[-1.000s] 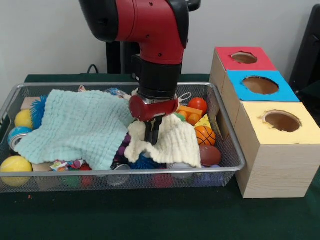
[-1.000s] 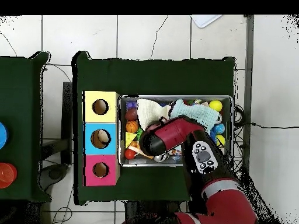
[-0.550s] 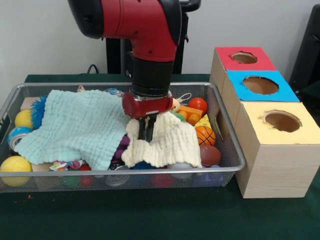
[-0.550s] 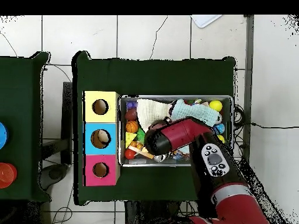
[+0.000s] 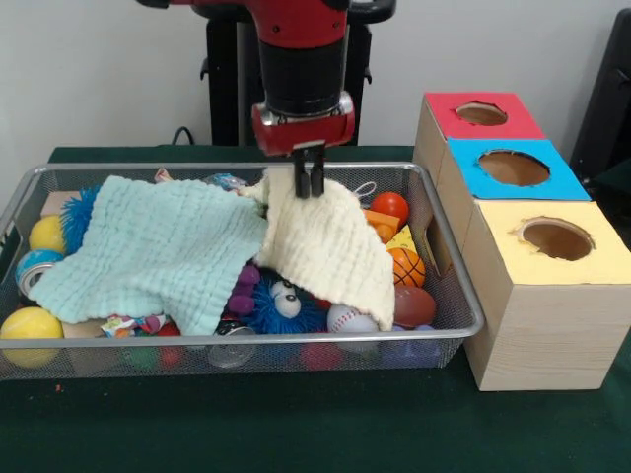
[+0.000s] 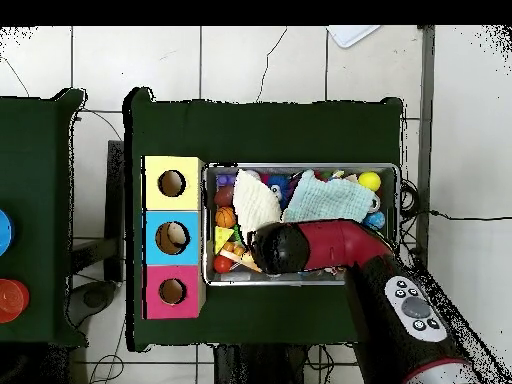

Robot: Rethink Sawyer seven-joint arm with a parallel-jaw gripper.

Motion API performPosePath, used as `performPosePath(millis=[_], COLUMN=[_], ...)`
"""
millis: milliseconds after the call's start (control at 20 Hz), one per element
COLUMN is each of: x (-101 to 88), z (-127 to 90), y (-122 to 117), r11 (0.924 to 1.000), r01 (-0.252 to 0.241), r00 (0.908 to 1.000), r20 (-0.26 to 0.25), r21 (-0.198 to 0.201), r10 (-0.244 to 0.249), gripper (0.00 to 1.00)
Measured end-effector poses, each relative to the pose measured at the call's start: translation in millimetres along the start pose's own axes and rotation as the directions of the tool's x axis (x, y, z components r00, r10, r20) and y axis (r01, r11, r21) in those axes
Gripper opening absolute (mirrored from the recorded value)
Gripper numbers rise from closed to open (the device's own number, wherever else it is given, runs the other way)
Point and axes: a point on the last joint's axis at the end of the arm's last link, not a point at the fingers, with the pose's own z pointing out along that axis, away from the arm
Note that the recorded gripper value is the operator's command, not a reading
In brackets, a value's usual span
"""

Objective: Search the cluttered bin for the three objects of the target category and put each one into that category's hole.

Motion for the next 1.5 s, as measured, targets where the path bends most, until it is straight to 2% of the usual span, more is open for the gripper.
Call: performPosePath(millis=[50,200,400,900,950,1050,1150,1250,1400,1450,1500], x=[9.9,19.4,36.7,67.8,70.3,69.9,67.1,63.1,60.9,61.0,60.8], z=[-6,-9,-7,-3,2,2,5,7,10,13,13], y=[13,30,62,108,115,116,120,123,125,125,126], r11=[0.9986,0.9954,0.9865,0.9685,0.9664,0.9665,0.9684,0.9721,0.9756,0.978,0.9784], r01=[-0.026,-0.038,-0.049,-0.042,-0.034,-0.032,-0.019,0.008,0.036,0.063,0.073], r00=[0.9987,0.9963,0.9912,0.9805,0.9823,0.9832,0.9875,0.993,0.996,0.9964,0.9962], r20=[-0.045,-0.08,-0.129,-0.196,-0.187,-0.182,-0.156,-0.113,-0.072,-0.042,-0.032], r21=[-0.047,-0.088,-0.156,-0.245,-0.255,-0.254,-0.249,-0.234,-0.217,-0.199,-0.193], r10=[0.024,0.031,0.029,-0.007,-0.014,-0.015,-0.021,-0.035,-0.053,-0.073,-0.08], gripper=[0.0,0.0,0.0,0.0,1.0,1.0,1.0,1.0,1.0,1.0,1.0])
